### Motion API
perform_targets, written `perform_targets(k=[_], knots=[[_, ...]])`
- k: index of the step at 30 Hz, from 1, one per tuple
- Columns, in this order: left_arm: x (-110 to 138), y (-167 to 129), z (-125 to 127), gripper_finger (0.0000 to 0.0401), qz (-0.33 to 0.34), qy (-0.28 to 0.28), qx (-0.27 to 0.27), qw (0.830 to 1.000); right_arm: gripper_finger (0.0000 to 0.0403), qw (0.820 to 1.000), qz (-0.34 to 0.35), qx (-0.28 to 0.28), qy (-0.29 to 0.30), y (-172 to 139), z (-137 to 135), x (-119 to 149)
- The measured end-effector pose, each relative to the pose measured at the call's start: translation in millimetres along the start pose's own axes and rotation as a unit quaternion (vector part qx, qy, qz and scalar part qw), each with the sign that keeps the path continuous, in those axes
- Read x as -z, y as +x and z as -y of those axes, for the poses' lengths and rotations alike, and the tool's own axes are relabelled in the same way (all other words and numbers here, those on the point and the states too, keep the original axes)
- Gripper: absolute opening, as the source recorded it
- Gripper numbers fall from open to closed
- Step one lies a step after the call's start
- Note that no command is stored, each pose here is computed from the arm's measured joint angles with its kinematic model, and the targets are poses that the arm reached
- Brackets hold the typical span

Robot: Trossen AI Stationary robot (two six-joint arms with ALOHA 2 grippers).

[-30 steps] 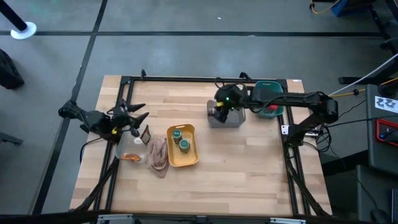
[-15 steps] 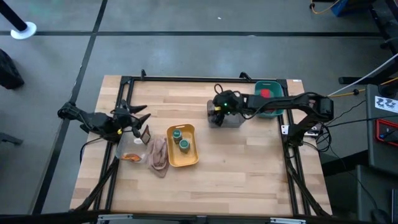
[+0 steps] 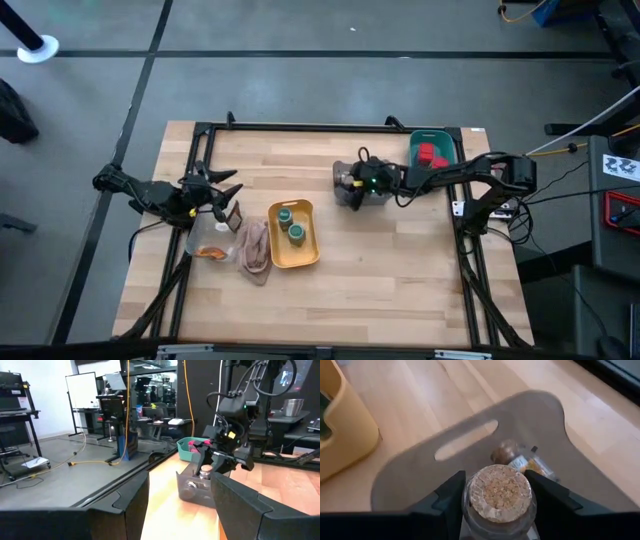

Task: Sort spices by type
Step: Put the brown seasoning bottle into the gray bin, then return to Home Position

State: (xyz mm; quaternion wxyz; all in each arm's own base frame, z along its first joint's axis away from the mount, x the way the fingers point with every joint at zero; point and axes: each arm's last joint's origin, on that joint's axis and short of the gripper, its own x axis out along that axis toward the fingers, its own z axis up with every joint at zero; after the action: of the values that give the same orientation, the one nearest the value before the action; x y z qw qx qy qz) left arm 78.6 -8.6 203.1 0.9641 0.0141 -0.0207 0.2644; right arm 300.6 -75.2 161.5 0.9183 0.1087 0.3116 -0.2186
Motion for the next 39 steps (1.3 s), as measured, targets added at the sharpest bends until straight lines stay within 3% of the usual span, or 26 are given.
perform_targets(k=[6,14,21,27,30,35,39], knots=[[0,0,0,0.0196,0.0,0.002,0.0,1.0,0.0219,1.0,-0.011,0.002,0.0,1,2,10],[0,0,0,0.0196,0.0,0.009,0.001,1.0,0.0205,1.0,-0.009,0.001,0.0,1,2,11],[1,0,0,0.0196,-0.004,0.072,0.003,0.997,0.0201,0.998,0.037,0.002,-0.042,-6,-3,-22],[4,0,0,0.0196,-0.014,0.065,0.004,0.998,0.0202,0.995,0.084,-0.004,-0.051,-38,-7,-65],[3,0,0,0.0196,-0.01,0.088,0.004,0.996,0.0201,0.991,0.099,-0.001,-0.086,-63,-6,-80],[2,0,0,0.0196,-0.009,0.07,-0.005,0.998,0.02,0.986,0.114,-0.001,-0.119,-108,2,-88],[7,1,-1,0.0196,-0.024,0.052,-0.019,0.998,0.0199,0.989,0.084,-0.005,-0.122,-142,18,-81]])
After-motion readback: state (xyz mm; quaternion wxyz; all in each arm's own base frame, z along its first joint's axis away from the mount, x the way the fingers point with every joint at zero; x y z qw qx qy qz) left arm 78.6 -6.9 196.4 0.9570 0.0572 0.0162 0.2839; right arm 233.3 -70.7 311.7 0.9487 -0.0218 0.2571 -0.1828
